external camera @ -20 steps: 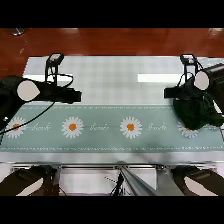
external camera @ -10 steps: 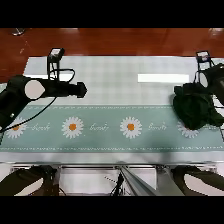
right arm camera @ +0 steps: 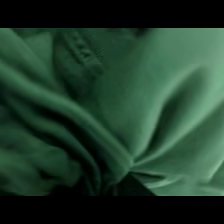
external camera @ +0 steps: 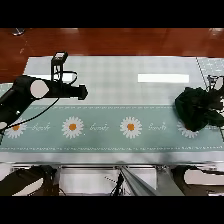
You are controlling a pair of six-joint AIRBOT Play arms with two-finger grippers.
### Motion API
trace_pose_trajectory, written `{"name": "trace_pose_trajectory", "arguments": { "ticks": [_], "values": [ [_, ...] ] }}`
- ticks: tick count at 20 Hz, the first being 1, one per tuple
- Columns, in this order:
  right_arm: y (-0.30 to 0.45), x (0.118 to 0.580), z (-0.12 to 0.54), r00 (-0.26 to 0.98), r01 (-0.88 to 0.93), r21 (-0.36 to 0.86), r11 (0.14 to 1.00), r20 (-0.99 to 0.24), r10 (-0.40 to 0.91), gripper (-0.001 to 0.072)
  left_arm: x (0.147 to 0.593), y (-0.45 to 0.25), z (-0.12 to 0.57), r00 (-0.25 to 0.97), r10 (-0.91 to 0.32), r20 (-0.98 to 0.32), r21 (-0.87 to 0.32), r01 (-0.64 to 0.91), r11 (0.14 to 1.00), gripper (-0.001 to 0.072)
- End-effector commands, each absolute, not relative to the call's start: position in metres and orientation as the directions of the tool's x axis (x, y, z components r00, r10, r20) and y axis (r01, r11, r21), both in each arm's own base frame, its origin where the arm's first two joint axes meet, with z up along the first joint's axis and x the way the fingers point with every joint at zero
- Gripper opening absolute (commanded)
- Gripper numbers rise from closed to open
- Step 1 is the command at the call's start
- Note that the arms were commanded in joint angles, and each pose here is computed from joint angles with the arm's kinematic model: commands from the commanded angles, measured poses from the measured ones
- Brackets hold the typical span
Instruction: Fold the shirts.
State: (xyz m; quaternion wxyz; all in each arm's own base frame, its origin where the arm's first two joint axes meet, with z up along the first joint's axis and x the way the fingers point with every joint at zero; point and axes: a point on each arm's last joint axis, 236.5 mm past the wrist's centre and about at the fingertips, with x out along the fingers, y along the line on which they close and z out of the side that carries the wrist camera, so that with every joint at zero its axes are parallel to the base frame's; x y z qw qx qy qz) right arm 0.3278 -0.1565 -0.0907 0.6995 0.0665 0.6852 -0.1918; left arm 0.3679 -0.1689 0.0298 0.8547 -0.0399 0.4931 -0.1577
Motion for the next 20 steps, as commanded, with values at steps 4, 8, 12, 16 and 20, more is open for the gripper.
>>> {"name": "trace_pose_trajectory", "arguments": {
  "ticks": [4, 8, 12, 16, 20],
  "values": [
    [-0.123, 0.361, -0.007, 0.19, 0.257, -0.035, 0.966, -0.978, -0.086, 0.004, 0.321, -0.099, 0.031, 0.303, -0.16, -0.94, -0.082, 0.255, 0.963, 0.0704],
    [-0.044, 0.427, 0.178, 0.729, 0.124, 0.221, 0.967, -0.682, 0.062, 0.004, 0.29, -0.081, 0.055, 0.341, -0.19, -0.921, -0.124, 0.205, 0.971, 0.0704],
    [0.022, 0.406, 0.341, 0.917, -0.092, 0.165, 0.982, -0.371, 0.148, 0.004, 0.244, -0.114, 0.057, 0.37, -0.363, -0.855, -0.298, 0.221, 0.929, 0.0704],
    [0.065, 0.365, 0.45, 0.958, -0.236, 0.119, 0.964, -0.138, 0.252, 0.004, 0.222, -0.124, 0.042, 0.38, -0.424, -0.822, -0.369, 0.211, 0.905, 0.0704],
    [0.097, 0.33, 0.502, 0.938, -0.344, 0.077, 0.936, -0.011, 0.346, 0.004, 0.223, -0.123, 0.029, 0.378, -0.418, -0.826, -0.37, 0.196, 0.908, 0.0704]
  ]
}}
